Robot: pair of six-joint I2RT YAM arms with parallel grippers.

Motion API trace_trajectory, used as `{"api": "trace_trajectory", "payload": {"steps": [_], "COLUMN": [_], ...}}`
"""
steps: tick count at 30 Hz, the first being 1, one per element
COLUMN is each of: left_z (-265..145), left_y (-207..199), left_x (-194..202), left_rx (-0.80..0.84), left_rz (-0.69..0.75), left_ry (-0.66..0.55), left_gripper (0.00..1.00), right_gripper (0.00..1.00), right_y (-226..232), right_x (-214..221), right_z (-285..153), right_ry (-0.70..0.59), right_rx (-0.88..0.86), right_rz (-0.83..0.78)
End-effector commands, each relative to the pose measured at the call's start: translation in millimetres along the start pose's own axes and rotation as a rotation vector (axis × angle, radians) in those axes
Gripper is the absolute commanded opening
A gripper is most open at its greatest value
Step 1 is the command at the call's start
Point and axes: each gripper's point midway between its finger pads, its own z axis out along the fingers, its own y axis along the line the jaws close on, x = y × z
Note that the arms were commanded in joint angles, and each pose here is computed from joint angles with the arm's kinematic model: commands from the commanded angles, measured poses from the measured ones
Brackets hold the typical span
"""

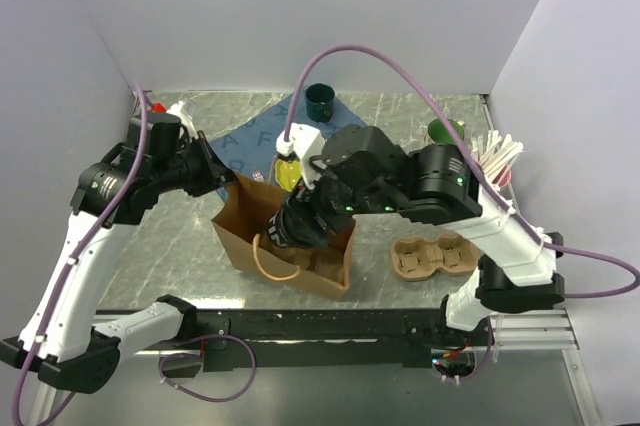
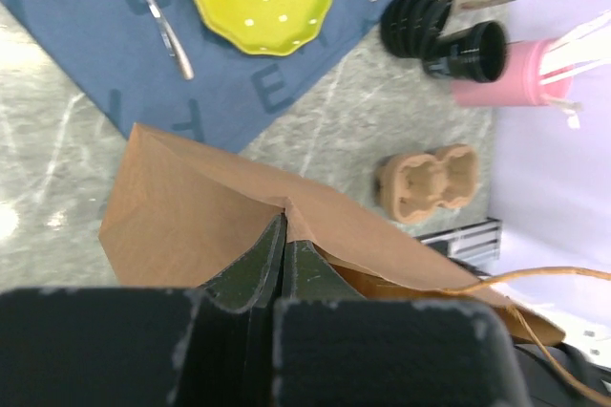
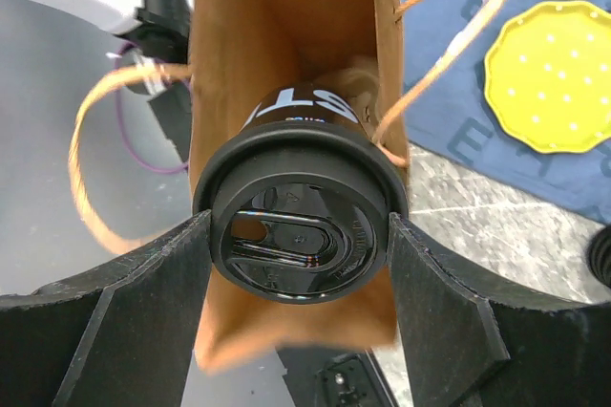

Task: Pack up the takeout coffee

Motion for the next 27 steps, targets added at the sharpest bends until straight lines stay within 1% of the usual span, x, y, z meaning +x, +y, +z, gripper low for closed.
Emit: {"api": "trace_trajectory", "payload": {"steps": [1,2,4,6,7,9,10,12,13,15,16,18,19,22,23,24,26,27], "left_z": [-20,-19,-19,-21,-22,-20,-19,-18,-22,-24,-26,-30,-33,-40,-43,-44,-49,-53], "left_y": [-28,-29,-32,-36,-38,-33,-30,-21,-19,-8,-3,6,16,23,31,34,35,33], "left_x": [-5,-5,-7,-12,-13,-11,-9,-2,0,9,13,18,27,38,48,51,55,54], "left_rx": [0.133,0.144,0.165,0.200,0.219,0.193,0.189,0.162,0.163,0.130,0.114,0.078,0.044,0.024,-0.008,-0.026,-0.031,-0.021], "left_rz": [-0.080,-0.083,-0.078,-0.047,0.002,0.033,0.068,0.087,0.109,0.122,0.144,0.163,0.178,0.205,0.196,0.192,0.186,0.182], "left_ry": [-0.040,-0.042,-0.055,-0.096,-0.107,-0.095,-0.088,-0.069,-0.075,-0.056,-0.047,-0.031,0.009,0.061,0.106,0.124,0.141,0.130], "left_gripper": [0.01,0.01,0.01,0.01,0.01,0.01,0.03,0.09,0.18,0.32,0.45,0.52,0.56,0.60,0.60,0.61,0.61,0.62], "right_gripper": [0.48,0.48,0.48,0.48,0.48,0.48,0.48,0.47,0.47,0.47,0.46,0.46,0.46,0.45,0.45,0.45,0.45,0.45], "right_y": [-7,-9,-12,-19,-21,-25,-25,-25,-21,-19,-15,-13,-9,-3,0,1,2,2], "right_x": [15,12,16,23,26,35,39,52,57,67,72,79,81,83,85,85,86,85], "right_z": [-18,-20,-16,-11,-10,-3,0,6,9,17,19,24,25,31,33,34,36,37], "right_ry": [0.069,0.060,0.085,0.117,0.125,0.167,0.185,0.240,0.256,0.295,0.308,0.333,0.334,0.332,0.341,0.339,0.346,0.345], "right_rx": [0.065,0.080,0.103,0.143,0.152,0.177,0.182,0.189,0.192,0.194,0.197,0.210,0.207,0.192,0.181,0.179,0.187,0.187], "right_rz": [-0.041,-0.049,-0.068,-0.090,-0.098,-0.110,-0.107,-0.104,-0.096,-0.096,-0.091,-0.091,-0.081,-0.064,-0.066,-0.065,-0.061,-0.059]}}
